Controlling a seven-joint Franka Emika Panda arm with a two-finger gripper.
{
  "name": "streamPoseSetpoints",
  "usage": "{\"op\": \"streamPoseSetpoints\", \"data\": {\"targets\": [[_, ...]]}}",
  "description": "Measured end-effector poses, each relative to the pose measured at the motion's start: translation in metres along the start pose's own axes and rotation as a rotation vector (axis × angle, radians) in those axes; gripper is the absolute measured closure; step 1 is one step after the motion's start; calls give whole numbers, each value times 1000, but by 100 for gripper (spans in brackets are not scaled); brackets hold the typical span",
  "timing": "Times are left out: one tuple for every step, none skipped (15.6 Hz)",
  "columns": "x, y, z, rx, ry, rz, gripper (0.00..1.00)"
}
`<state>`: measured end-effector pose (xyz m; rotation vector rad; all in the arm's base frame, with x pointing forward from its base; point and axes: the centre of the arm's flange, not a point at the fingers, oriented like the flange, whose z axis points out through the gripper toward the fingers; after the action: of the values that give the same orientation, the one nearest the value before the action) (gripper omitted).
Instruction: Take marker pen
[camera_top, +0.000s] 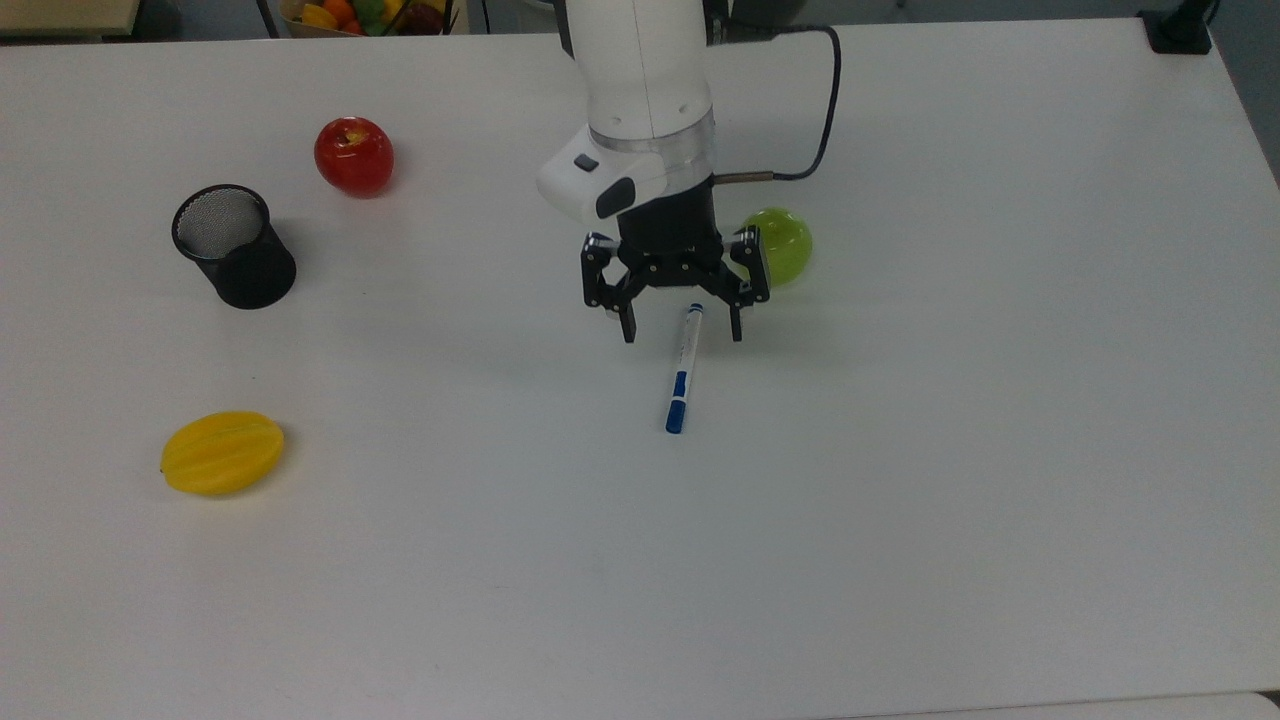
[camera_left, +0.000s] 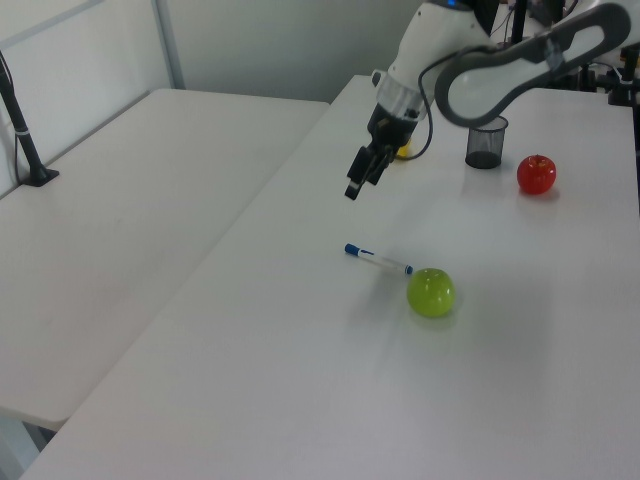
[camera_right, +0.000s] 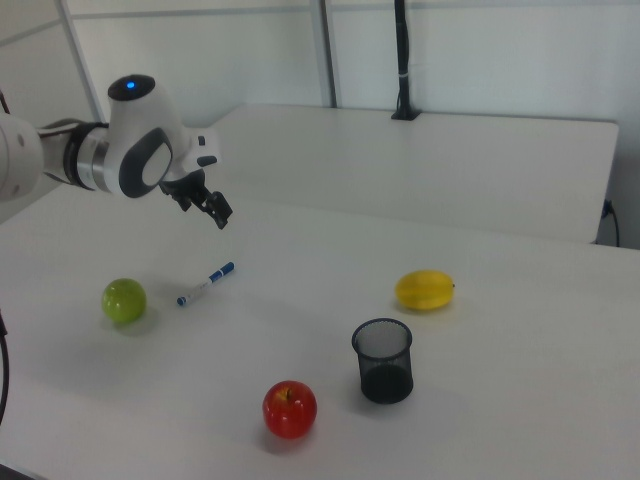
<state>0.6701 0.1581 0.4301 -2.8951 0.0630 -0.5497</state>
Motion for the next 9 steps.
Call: {"op": "streamPoseSetpoints", "data": {"targets": [[0,2,-14,-6,-22,3,0],[0,4,-29,-12,-45,5,0],[-1,5,-44,-17,-67,6,0],[-4,5,-59,-23,-92,6,0],[-7,5,-73,-29,-120,7,0],[-11,4,-86,-34,-145,8,0],[-14,3,-99,-39,-166,8,0],[-18,3,-111,-43,-185,9,0],[-21,3,-124,-48,-200,11,0]]}}
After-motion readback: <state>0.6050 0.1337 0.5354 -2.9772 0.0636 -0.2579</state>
